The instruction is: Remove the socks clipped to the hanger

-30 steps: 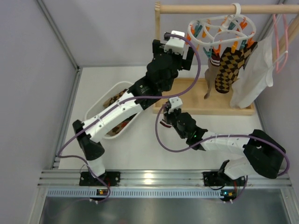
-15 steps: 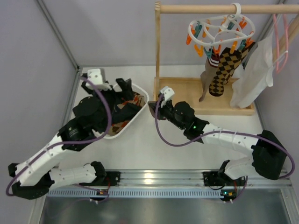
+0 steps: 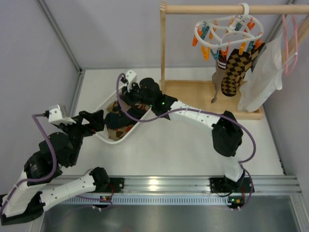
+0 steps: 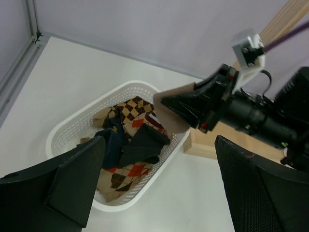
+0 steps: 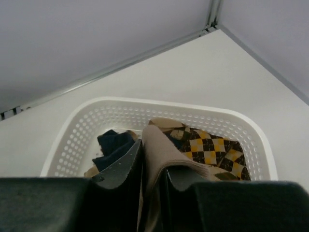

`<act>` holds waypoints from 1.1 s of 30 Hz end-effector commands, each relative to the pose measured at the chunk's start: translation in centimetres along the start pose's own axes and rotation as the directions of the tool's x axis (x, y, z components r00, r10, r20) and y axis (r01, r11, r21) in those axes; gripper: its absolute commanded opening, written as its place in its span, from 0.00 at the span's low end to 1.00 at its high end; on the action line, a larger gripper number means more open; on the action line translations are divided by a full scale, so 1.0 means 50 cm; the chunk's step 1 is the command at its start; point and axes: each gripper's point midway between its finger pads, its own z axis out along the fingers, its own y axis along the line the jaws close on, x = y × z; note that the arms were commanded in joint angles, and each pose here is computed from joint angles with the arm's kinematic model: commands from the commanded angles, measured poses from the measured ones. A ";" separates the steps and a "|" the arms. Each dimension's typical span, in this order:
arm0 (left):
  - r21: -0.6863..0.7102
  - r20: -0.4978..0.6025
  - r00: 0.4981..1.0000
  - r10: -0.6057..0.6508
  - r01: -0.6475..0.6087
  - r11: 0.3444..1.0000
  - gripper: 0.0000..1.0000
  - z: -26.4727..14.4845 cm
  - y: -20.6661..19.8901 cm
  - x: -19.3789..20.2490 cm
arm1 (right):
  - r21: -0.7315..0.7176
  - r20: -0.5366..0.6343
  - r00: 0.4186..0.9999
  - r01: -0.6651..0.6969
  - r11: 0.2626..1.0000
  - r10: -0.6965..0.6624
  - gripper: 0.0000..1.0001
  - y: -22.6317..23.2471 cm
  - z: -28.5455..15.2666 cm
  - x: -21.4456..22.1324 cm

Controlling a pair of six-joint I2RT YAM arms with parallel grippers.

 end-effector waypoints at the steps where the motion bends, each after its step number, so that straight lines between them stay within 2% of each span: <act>1: -0.008 -0.059 0.998 0.037 -0.037 0.999 0.99 -0.014 0.036 0.052 | -0.030 -0.059 0.998 -0.005 1.000 0.003 0.19 0.004 0.053 0.015; 2: -0.011 -0.060 0.998 0.035 -0.036 0.999 0.99 -0.015 0.040 0.056 | -0.013 -0.096 0.995 -0.009 1.000 0.008 0.46 -0.005 0.073 0.052; 3: -0.012 -0.064 0.997 0.039 -0.040 0.999 0.99 -0.015 0.043 0.063 | 0.002 -0.103 0.995 -0.010 1.000 0.010 0.56 -0.011 0.079 0.054; 4: -0.013 -0.069 0.997 0.047 -0.048 0.999 0.99 -0.014 0.046 0.072 | 0.028 -0.079 0.997 -0.003 1.000 0.005 0.57 -0.021 0.087 0.032; 6: -0.016 -0.075 0.996 0.054 -0.055 0.998 0.98 -0.013 0.047 0.080 | 0.042 -0.141 0.990 -0.008 0.999 0.014 0.61 -0.028 0.090 0.065; 7: -0.016 -0.079 0.995 0.057 -0.059 0.998 0.98 -0.011 0.046 0.084 | 0.044 -0.129 0.992 -0.007 0.999 0.013 0.65 -0.029 0.090 0.047; 8: -0.019 -0.086 0.994 0.065 -0.067 0.998 0.98 -0.009 0.046 0.094 | 0.048 -0.123 0.992 -0.006 0.999 0.012 0.74 -0.030 0.083 0.034; 10: -0.020 -0.093 0.994 0.063 -0.065 0.998 0.99 -0.007 0.044 0.102 | 0.076 -0.121 0.992 -0.034 0.997 0.043 0.76 -0.031 0.064 0.028; 11: -0.014 -0.097 0.994 0.056 -0.057 0.998 0.98 -0.007 0.041 0.104 | 0.087 -0.075 0.996 -0.036 0.996 0.042 0.77 -0.033 0.036 -0.020; 12: -0.014 -0.101 0.993 0.057 -0.059 0.998 0.98 -0.006 0.040 0.107 | 0.100 -0.065 0.997 -0.039 0.994 0.045 0.78 -0.035 0.019 -0.030; 13: -0.010 -0.105 0.993 0.055 -0.057 0.998 0.99 -0.005 0.036 0.108 | 0.133 -0.091 0.994 -0.046 0.990 0.058 0.82 -0.043 0.000 0.000; 14: 0.003 -0.111 0.993 0.047 -0.046 0.999 0.99 -0.005 0.029 0.109 | 0.165 -0.041 0.997 -0.055 0.985 0.063 0.85 -0.049 -0.043 -0.052; 15: 0.009 -0.122 0.991 0.047 -0.047 0.999 0.99 -0.004 0.023 0.113 | 0.182 -0.087 0.993 -0.060 0.982 0.077 0.86 -0.051 -0.068 -0.004; 16: 0.018 -0.130 0.991 0.044 -0.042 0.999 0.99 -0.003 0.017 0.117 | 0.204 -0.078 0.992 -0.081 0.976 0.098 0.87 -0.058 -0.095 -0.005; 17: 0.035 -0.149 0.989 0.020 -0.015 0.999 0.98 -0.003 0.004 0.124 | 0.212 -0.023 0.994 -0.101 0.972 0.108 0.92 -0.057 -0.150 -0.055; 18: 0.042 -0.170 0.985 0.023 -0.016 0.999 0.98 0.002 -0.010 0.136 | 0.219 -0.049 0.991 -0.110 0.970 0.124 0.93 -0.056 -0.177 -0.006; 19: 0.042 -0.186 0.982 0.027 -0.020 0.999 0.99 0.007 -0.019 0.147 | 0.227 -0.043 0.989 -0.127 0.966 0.141 0.96 -0.055 -0.207 -0.003; 20: 0.041 -0.202 0.979 0.033 -0.026 0.999 0.98 0.012 -0.029 0.155 | 0.236 -0.004 0.990 -0.139 0.962 0.144 0.97 -0.056 -0.264 -0.036; 21: 0.049 -0.243 0.967 0.078 -0.068 0.997 0.98 0.027 -0.052 0.182 | 0.252 -0.053 0.986 -0.142 0.957 0.160 0.97 -0.055 -0.293 0.021; 22: 0.056 -0.263 0.960 0.094 -0.082 0.995 0.98 0.034 -0.069 0.191 | 0.284 -0.069 0.981 -0.153 0.947 0.179 0.97 -0.061 -0.325 0.038; 23: 0.056 -0.281 0.954 0.103 -0.091 0.994 0.99 0.043 -0.083 0.203 | 0.306 -0.034 0.983 -0.164 0.938 0.183 0.99 -0.065 -0.378 0.016; 24: 0.068 -0.321 0.938 0.131 -0.116 0.991 0.98 0.060 -0.113 0.233 | 0.361 -0.097 0.973 -0.161 0.918 0.209 0.99 -0.073 -0.417 0.077; 25: 0.082 -0.331 0.934 0.131 -0.110 0.991 0.98 0.067 -0.133 0.239 | 0.394 -0.106 0.968 -0.167 0.904 0.226 1.00 -0.076 -0.450 0.093; 26: 0.098 -0.345 0.927 0.144 -0.117 0.988 0.98 0.075 -0.150 0.255 | 0.416 -0.046 0.972 -0.189 0.890 0.229 1.00 -0.077 -0.504 0.067; 27: 0.144 -0.380 0.911 0.161 -0.113 0.983 0.98 0.084 -0.184 0.284 | 0.484 -0.086 0.962 -0.187 0.855 0.259 1.00 -0.088 -0.547 0.121; 28: 0.184 -0.366 0.920 0.137 -0.072 0.980 0.99 0.095 -0.220 0.288 | 0.510 -0.069 0.961 -0.196 0.837 0.267 0.99 -0.092 -0.579 0.126; 29: 0.233 -0.364 0.920 0.146 -0.062 0.970 0.98 0.100 -0.247 0.297 | 0.525 0.017 0.965 -0.233 0.819 0.263 0.99 -0.093 -0.634 0.094; 30: 0.271 -0.373 0.914 0.160 -0.057 0.961 0.99 0.108 -0.274 0.317 | 0.595 0.009 0.959 -0.232 0.769 0.282 0.99 -0.108 -0.678 0.128; 31: 0.365 -0.358 0.926 0.122 0.018 0.931 0.99 0.109 -0.335 0.308 | 0.630 0.045 0.958 -0.246 0.737 0.282 0.99 -0.117 -0.712 0.125; 32: 0.427 -0.357 0.917 0.177 -0.008 0.904 0.99 0.116 -0.363 0.337 | 0.650 0.131 0.954 -0.288 0.704 0.269 0.99 -0.124 -0.766 0.101; 33: 0.490 -0.344 0.917 0.204 -0.010 0.871 0.99 0.117 -0.392 0.346 | 0.708 0.191 0.948 -0.313 0.633 0.254 0.99 -0.146 -0.810 0.095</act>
